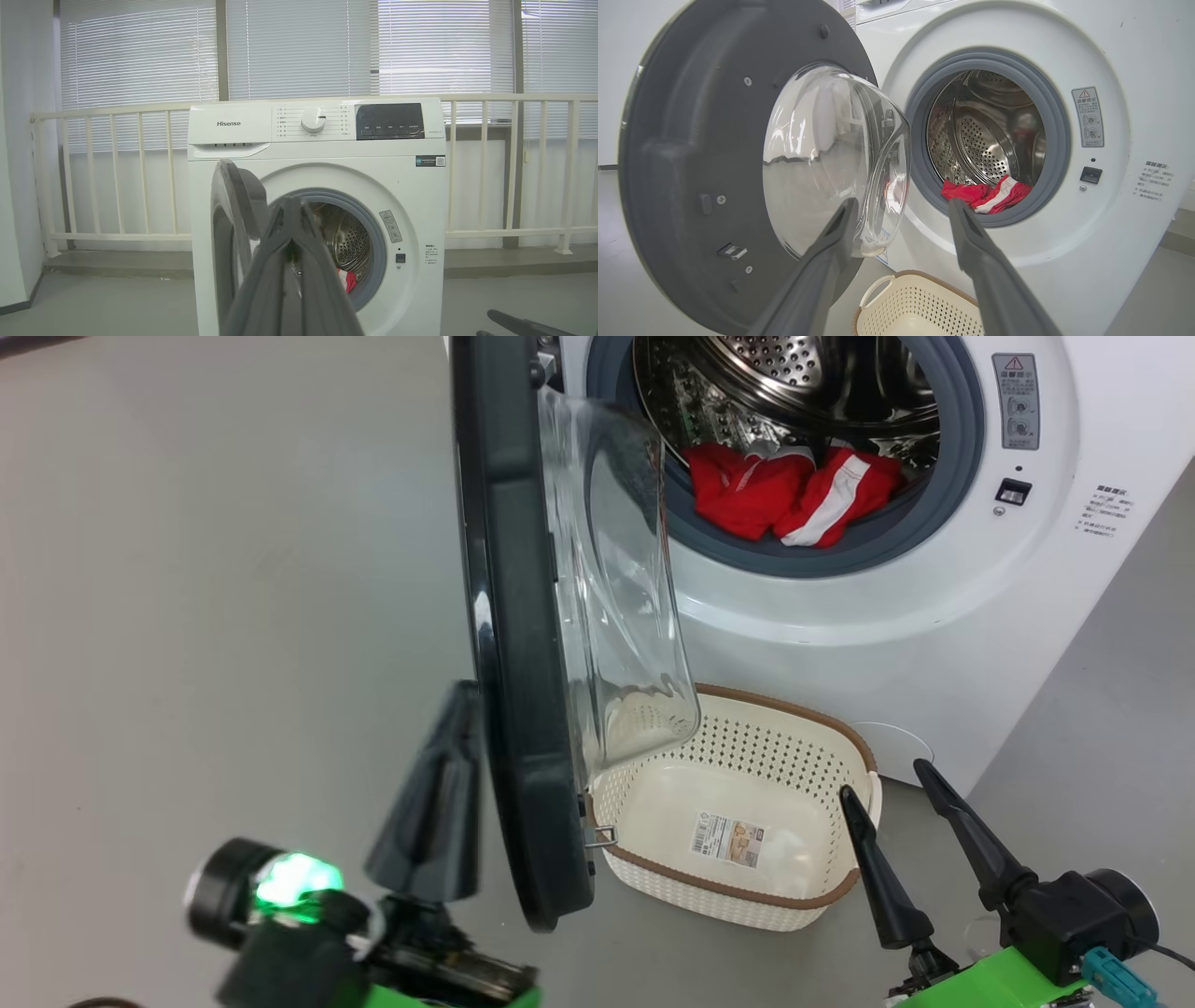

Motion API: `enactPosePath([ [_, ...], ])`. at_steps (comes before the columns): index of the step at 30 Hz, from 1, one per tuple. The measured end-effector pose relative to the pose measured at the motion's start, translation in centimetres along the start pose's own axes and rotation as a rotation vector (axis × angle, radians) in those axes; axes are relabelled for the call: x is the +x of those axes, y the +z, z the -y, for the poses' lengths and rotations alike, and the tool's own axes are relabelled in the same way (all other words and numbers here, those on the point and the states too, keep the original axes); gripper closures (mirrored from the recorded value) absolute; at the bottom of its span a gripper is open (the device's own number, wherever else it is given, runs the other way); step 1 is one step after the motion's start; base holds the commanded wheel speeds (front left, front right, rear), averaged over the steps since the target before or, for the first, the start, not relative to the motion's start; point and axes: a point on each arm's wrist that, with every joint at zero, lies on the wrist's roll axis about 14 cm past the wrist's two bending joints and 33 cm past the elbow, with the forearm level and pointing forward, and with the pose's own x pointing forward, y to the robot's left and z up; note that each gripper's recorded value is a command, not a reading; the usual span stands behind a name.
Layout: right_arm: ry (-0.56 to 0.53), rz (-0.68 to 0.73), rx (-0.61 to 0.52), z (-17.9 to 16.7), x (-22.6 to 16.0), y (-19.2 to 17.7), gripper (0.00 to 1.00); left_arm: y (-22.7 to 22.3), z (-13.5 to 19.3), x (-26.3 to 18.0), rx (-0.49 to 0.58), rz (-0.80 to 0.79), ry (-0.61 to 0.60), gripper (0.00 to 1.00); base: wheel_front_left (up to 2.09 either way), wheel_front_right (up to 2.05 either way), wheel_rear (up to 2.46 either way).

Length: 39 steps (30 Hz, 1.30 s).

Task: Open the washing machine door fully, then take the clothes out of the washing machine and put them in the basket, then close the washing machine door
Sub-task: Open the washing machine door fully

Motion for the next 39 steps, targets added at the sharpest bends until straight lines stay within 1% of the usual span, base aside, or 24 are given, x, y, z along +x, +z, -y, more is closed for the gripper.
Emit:
enactPosePath([
  [4,-0.005,-0.002,0.002,0.2,-0.1,-0.1,0.00,-0.3,3.5,0.2,-0.041,-0.031,-0.117,1.00,0.00,0.00,0.00],
  [7,-0.009,-0.007,0.004,0.3,-0.1,-0.2,0.00,-1.8,5.6,-0.2,-0.067,-0.089,-0.180,1.00,0.00,0.00,0.00],
  [10,-0.016,-0.009,0.005,0.5,-0.1,-0.2,0.00,-4.0,6.8,-0.6,-0.079,-0.164,-0.212,1.00,0.00,0.00,0.00],
  [13,-0.027,-0.012,0.006,0.9,-0.3,-0.3,0.00,-6.5,7.1,-1.2,-0.070,-0.246,-0.223,1.00,0.00,0.00,0.00],
  [17,-0.037,-0.016,0.008,1.2,-0.4,-0.5,0.00,-8.3,7.1,-1.6,-0.081,-0.304,-0.220,1.00,0.00,0.00,0.00],
  [18,-0.043,-0.017,0.009,1.4,-0.5,-0.5,0.00,-9.5,7.2,-1.9,-0.083,-0.341,-0.221,1.00,0.00,0.00,0.00],
  [25,-0.058,-0.016,0.007,1.8,-0.8,-0.5,0.00,-12.0,6.5,-2.6,-0.071,-0.421,-0.197,1.00,0.00,0.00,0.00],
  [30,-0.058,-0.013,0.006,1.8,-0.8,-0.4,0.00,-13.0,5.0,-2.7,-0.062,-0.452,-0.133,1.00,0.00,0.00,0.00],
  [39,-0.042,-0.016,0.011,1.5,-0.3,-0.6,0.00,-13.3,3.0,-2.7,-0.064,-0.461,-0.051,1.00,0.00,0.00,0.00],
])
